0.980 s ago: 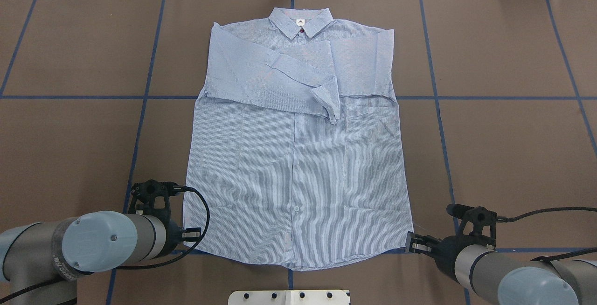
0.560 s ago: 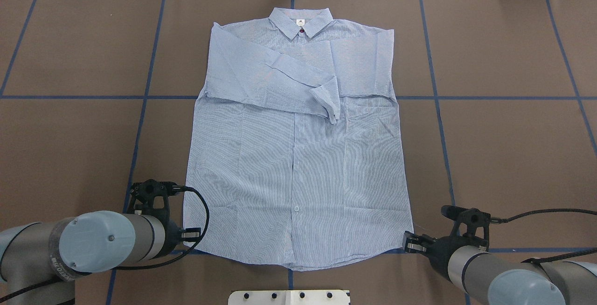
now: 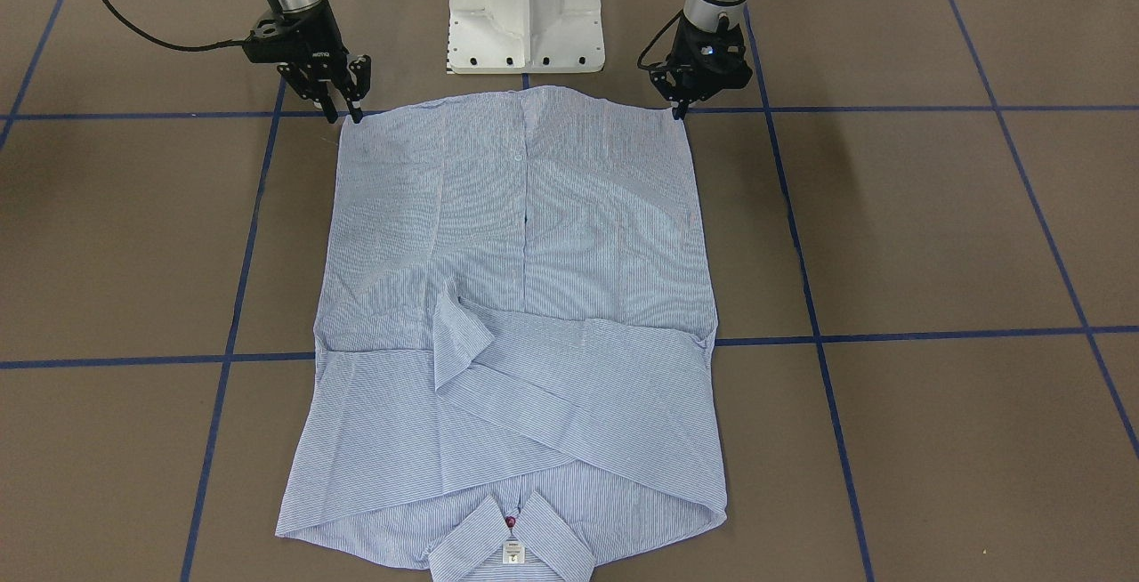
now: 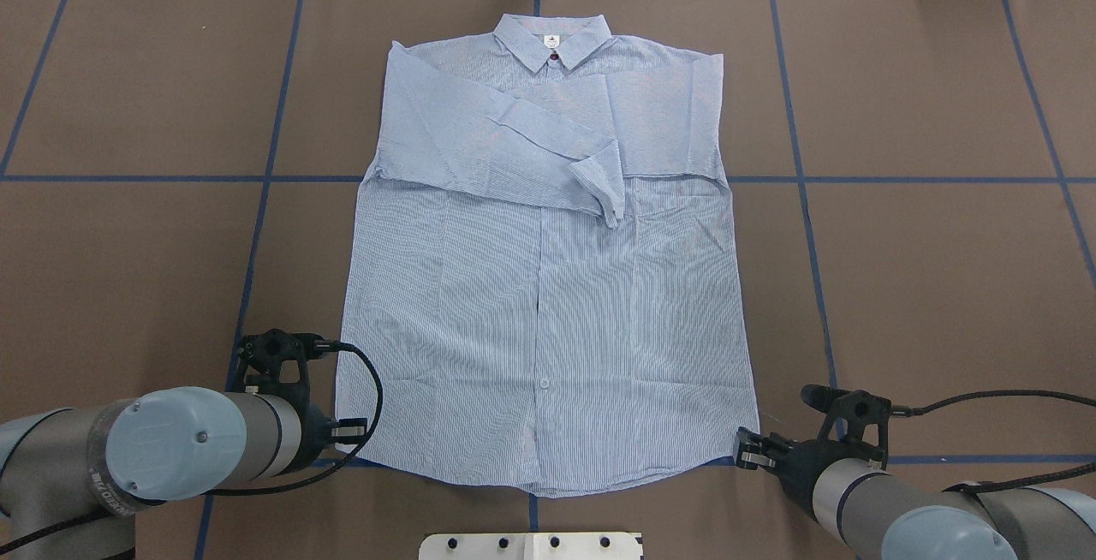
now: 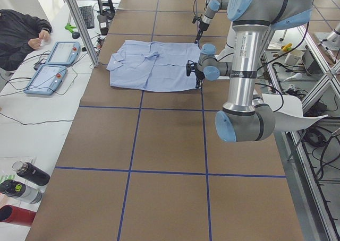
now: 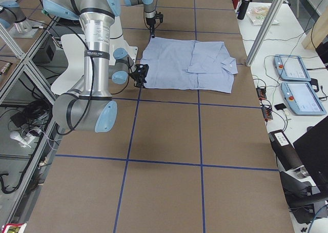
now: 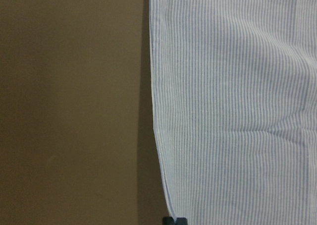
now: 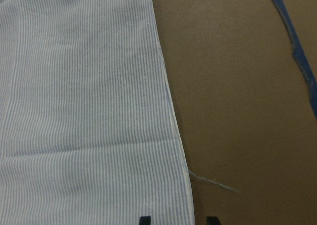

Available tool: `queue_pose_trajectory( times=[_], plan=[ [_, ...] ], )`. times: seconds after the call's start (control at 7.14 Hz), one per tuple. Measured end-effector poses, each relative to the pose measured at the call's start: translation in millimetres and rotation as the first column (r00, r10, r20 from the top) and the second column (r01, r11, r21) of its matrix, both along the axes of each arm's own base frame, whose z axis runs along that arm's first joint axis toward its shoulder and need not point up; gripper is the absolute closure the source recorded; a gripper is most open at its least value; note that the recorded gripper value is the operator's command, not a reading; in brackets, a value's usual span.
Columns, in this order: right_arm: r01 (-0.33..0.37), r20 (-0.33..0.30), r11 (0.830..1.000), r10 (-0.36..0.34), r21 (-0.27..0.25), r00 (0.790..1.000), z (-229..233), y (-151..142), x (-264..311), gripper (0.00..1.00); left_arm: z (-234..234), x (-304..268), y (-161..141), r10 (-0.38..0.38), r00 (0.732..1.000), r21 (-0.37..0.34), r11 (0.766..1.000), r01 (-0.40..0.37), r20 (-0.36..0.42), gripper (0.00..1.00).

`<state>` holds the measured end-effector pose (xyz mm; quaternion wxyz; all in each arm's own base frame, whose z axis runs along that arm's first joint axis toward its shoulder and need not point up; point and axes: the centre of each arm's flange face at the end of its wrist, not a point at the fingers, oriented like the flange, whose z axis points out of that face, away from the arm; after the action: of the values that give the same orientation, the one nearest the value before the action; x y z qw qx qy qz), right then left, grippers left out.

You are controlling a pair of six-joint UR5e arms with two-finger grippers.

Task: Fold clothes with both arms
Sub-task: 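Shift the right gripper inward along the hem toward the shirt edge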

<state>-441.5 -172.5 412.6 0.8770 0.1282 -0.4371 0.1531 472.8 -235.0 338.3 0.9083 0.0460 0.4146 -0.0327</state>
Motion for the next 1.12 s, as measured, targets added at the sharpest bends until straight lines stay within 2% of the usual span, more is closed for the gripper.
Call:
queue_pose_trajectory(
  times=[1.12],
  plan=[
    [-0.006,-0.002,1.000,0.006,0.009,1.000,-2.1,2.6,-14.6,0.64,0.2,-0.2,-0.1,0.001,1.000,0.001,1.000,-0.001,0.001,1.00]
  ],
)
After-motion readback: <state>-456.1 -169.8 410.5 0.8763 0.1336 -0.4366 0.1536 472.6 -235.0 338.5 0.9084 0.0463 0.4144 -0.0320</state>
